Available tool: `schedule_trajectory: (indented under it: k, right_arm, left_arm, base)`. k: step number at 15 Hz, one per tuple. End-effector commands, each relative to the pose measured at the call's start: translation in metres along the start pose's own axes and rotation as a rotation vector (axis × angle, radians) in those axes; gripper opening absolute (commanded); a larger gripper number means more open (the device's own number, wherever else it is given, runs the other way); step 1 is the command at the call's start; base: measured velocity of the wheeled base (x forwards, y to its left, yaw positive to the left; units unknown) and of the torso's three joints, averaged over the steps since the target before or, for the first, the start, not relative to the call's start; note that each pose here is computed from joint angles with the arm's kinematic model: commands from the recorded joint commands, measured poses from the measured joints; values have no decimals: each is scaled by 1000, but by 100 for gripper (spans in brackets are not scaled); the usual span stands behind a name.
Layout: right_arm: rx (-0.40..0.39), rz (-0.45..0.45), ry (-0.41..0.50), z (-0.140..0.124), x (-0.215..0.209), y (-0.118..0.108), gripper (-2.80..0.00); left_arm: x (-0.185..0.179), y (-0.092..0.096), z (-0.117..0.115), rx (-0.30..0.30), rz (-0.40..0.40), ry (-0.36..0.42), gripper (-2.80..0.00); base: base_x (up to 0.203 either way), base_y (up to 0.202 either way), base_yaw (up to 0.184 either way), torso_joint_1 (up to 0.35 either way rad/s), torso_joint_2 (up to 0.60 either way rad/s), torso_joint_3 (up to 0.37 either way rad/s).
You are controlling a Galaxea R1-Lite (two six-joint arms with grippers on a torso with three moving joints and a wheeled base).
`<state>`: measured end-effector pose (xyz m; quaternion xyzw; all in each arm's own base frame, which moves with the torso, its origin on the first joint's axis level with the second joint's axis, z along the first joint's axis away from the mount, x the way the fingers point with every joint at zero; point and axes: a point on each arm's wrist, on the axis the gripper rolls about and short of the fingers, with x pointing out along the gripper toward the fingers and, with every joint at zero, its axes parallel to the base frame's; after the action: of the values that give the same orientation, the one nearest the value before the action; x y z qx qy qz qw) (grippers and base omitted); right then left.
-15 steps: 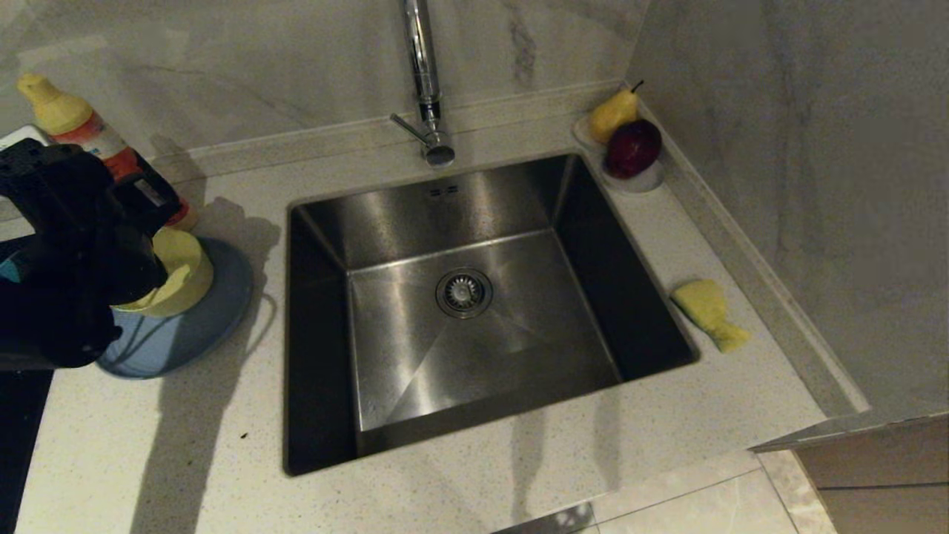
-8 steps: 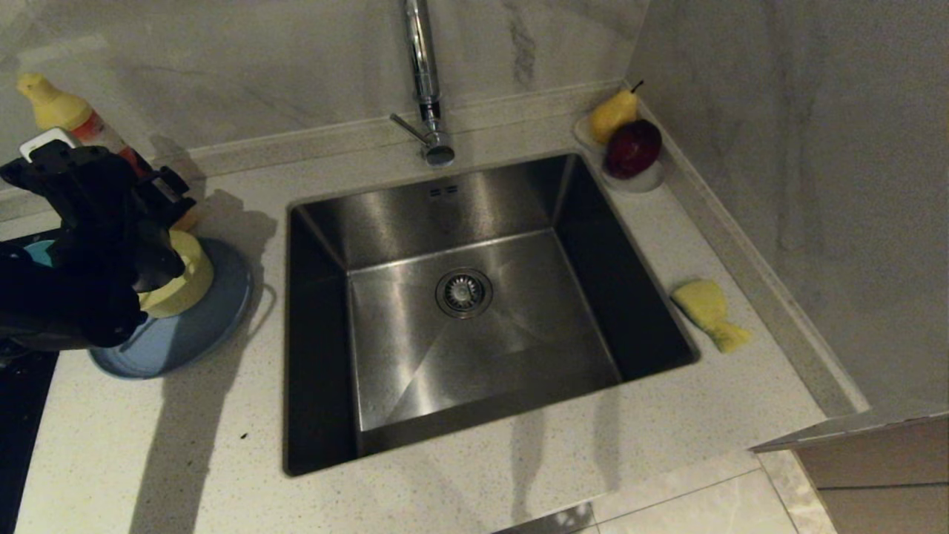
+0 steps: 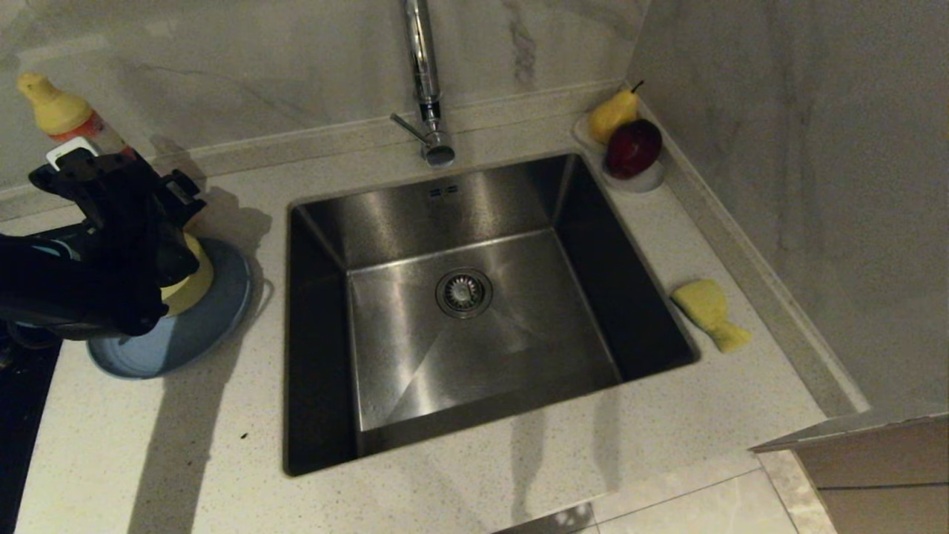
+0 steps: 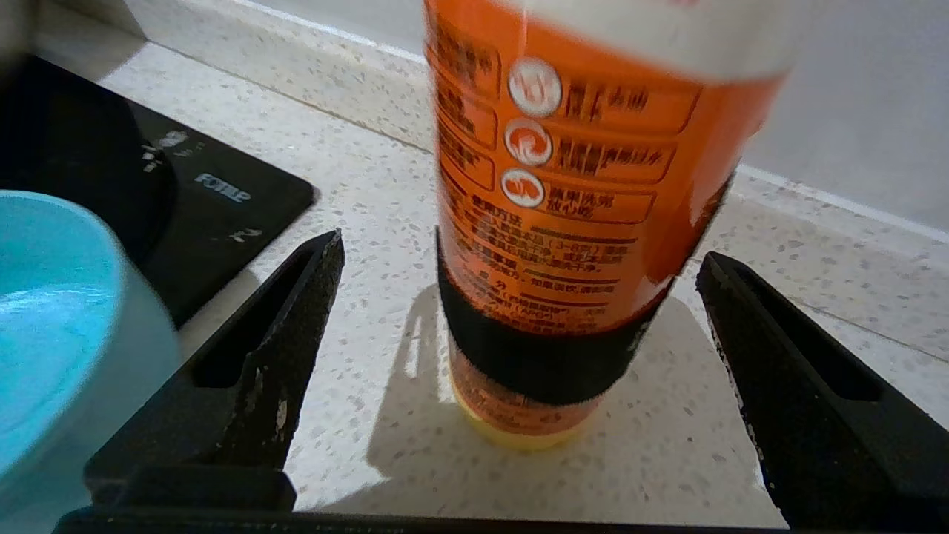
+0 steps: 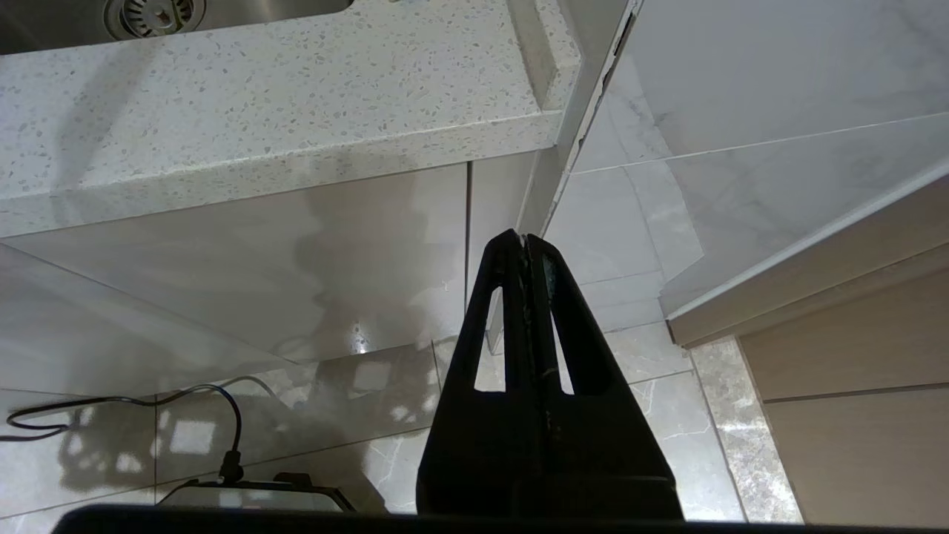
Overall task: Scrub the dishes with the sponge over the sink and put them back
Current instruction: Grab the dish soap
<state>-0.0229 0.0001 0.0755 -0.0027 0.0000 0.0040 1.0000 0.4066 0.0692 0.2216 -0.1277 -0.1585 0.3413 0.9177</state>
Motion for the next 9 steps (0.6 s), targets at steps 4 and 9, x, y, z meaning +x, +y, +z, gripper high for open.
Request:
schedule_trajectory:
  k: [4,9]
  right_arm:
    - [-1,1,0,0,0,0,-280]
    - [-1,1,-1,0,0,0,-280]
  left_arm:
    - [12,-6,-12,-10,-9,-12,0]
    - [18,-13,-3,-29,-39,-42,0]
  base:
    - [0,0,0,0,0,0]
    - [0,0,0,0,0,0]
